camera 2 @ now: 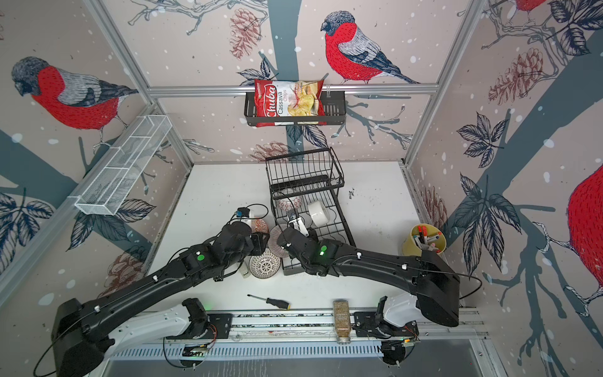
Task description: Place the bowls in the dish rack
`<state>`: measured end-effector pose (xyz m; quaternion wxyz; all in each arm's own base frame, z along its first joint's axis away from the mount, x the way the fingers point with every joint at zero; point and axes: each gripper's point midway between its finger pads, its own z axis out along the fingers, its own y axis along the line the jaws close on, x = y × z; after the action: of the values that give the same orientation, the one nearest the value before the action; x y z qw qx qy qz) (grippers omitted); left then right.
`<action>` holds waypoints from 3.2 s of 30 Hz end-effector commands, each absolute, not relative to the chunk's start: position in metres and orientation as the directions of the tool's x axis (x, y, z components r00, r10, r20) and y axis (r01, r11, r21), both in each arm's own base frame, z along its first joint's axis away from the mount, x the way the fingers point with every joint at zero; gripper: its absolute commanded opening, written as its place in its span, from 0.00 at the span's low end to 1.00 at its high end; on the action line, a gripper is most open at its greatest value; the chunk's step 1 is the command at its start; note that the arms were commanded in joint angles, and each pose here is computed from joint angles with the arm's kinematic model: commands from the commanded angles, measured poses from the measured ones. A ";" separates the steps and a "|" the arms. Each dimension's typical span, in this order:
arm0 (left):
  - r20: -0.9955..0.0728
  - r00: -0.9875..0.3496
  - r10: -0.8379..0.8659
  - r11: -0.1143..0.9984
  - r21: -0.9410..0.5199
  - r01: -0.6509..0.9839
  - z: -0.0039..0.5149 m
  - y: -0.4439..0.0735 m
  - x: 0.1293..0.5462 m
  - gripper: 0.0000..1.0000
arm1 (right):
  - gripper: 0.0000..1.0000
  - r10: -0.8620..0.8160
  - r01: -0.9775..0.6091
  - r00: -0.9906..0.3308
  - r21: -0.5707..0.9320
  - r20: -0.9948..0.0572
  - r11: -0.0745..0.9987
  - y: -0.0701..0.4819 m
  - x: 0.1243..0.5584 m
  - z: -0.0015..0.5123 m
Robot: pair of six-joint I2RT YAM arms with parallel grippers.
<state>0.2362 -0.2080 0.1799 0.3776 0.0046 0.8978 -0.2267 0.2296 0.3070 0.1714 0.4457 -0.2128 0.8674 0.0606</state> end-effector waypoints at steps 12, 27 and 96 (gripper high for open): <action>-0.711 -0.668 -0.217 0.899 -0.413 0.148 0.188 -0.192 0.237 0.52 | 0.00 -0.366 -0.213 -0.411 -0.302 -0.835 0.929 0.276 0.258 0.197; -0.725 -0.647 -0.238 0.900 -0.414 0.132 0.190 -0.180 0.236 0.53 | 0.00 -0.536 -0.062 -0.353 -0.553 -0.767 0.831 0.275 0.276 0.198; -0.721 -0.637 -0.273 0.891 -0.439 0.114 0.184 -0.165 0.233 0.53 | 0.00 -0.807 0.106 -0.397 -0.896 -0.436 0.432 0.295 0.330 0.142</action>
<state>0.2305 -0.1518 0.1714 0.4162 -0.0499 0.8881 -0.1884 0.3316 0.3010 0.1391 0.4840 -0.2675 0.7042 -0.4452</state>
